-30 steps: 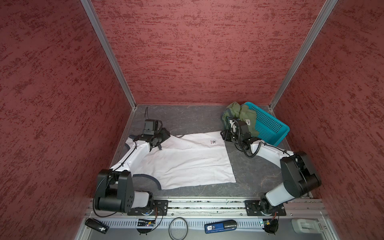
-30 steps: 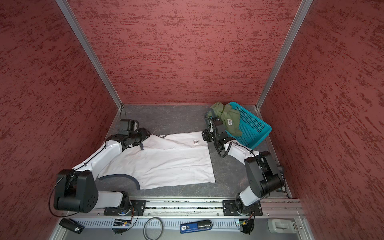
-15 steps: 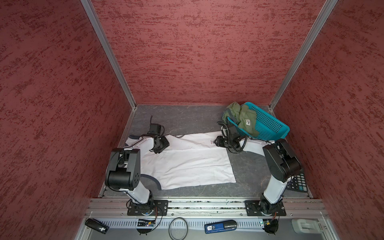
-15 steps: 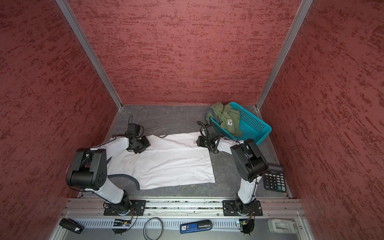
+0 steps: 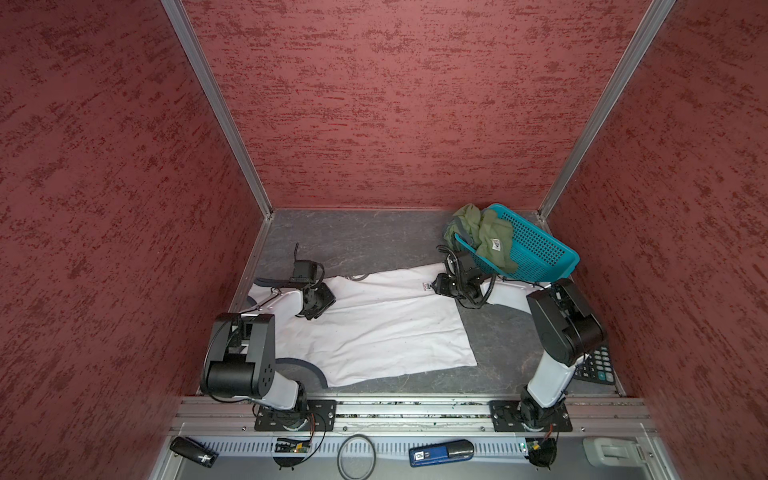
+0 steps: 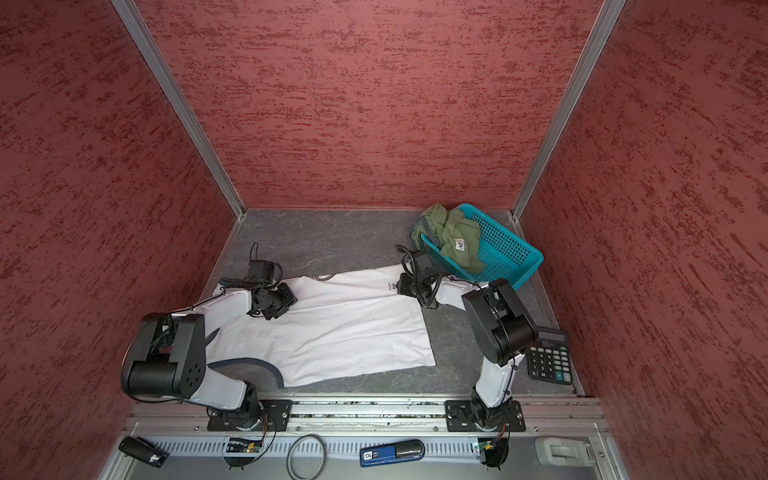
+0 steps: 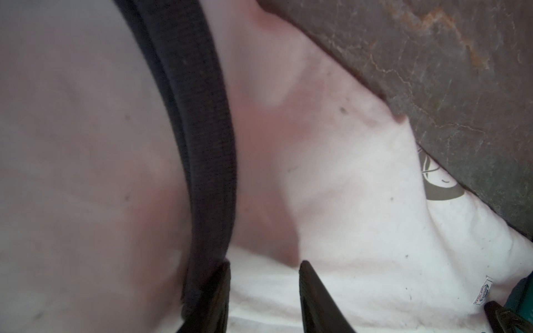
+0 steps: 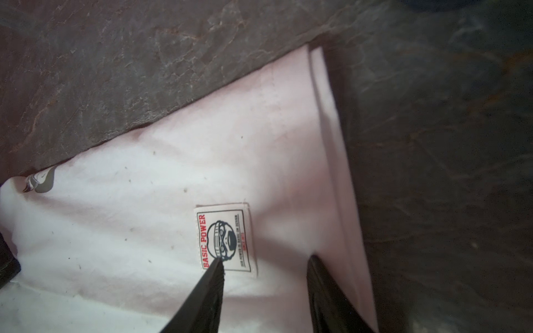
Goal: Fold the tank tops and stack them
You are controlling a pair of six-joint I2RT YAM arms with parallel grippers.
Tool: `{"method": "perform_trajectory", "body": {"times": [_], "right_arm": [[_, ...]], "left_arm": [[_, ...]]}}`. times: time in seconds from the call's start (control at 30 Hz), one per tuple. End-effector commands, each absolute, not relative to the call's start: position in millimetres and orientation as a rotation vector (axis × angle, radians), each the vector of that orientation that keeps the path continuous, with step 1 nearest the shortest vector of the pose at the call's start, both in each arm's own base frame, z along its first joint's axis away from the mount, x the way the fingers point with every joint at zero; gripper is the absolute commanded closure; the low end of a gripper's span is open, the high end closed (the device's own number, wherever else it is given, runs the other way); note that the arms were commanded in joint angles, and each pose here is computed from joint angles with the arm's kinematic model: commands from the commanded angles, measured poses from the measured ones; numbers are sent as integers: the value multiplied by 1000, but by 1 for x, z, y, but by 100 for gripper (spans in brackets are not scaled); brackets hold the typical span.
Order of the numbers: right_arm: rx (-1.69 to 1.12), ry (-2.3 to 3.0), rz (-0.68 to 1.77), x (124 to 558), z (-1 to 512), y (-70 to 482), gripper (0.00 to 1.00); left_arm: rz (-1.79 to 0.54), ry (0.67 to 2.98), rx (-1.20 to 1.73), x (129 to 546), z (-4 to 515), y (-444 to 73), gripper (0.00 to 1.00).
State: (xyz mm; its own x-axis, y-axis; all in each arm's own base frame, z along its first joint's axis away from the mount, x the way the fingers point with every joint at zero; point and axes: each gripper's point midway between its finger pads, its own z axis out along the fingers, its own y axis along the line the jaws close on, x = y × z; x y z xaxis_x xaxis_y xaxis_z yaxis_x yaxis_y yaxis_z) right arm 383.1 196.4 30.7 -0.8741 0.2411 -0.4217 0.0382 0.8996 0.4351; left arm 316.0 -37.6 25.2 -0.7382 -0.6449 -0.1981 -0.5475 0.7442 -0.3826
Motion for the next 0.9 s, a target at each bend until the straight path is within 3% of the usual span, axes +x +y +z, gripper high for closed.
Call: {"method": "perform_trajectory", "body": {"times": [0.0, 0.23, 0.37, 0.5, 0.7, 0.87], "right_arm": [[337, 2691, 352, 359, 3, 154, 52], [465, 2637, 232, 351, 17, 110, 53], [485, 2624, 219, 352, 22, 97, 53], [465, 2606, 242, 359, 29, 98, 52], [453, 2597, 288, 361, 30, 104, 52], [442, 2604, 325, 356, 25, 108, 51]], "left_arm": [[-437, 2655, -904, 315, 18, -47, 58], [-516, 2683, -747, 345, 31, -89, 56], [-506, 2633, -737, 369, 64, -83, 50], [-424, 2559, -884, 392, 98, -40, 39], [-256, 2493, -1217, 420, 99, 42, 36], [-173, 2508, -1327, 440, 86, 71, 34]]}}
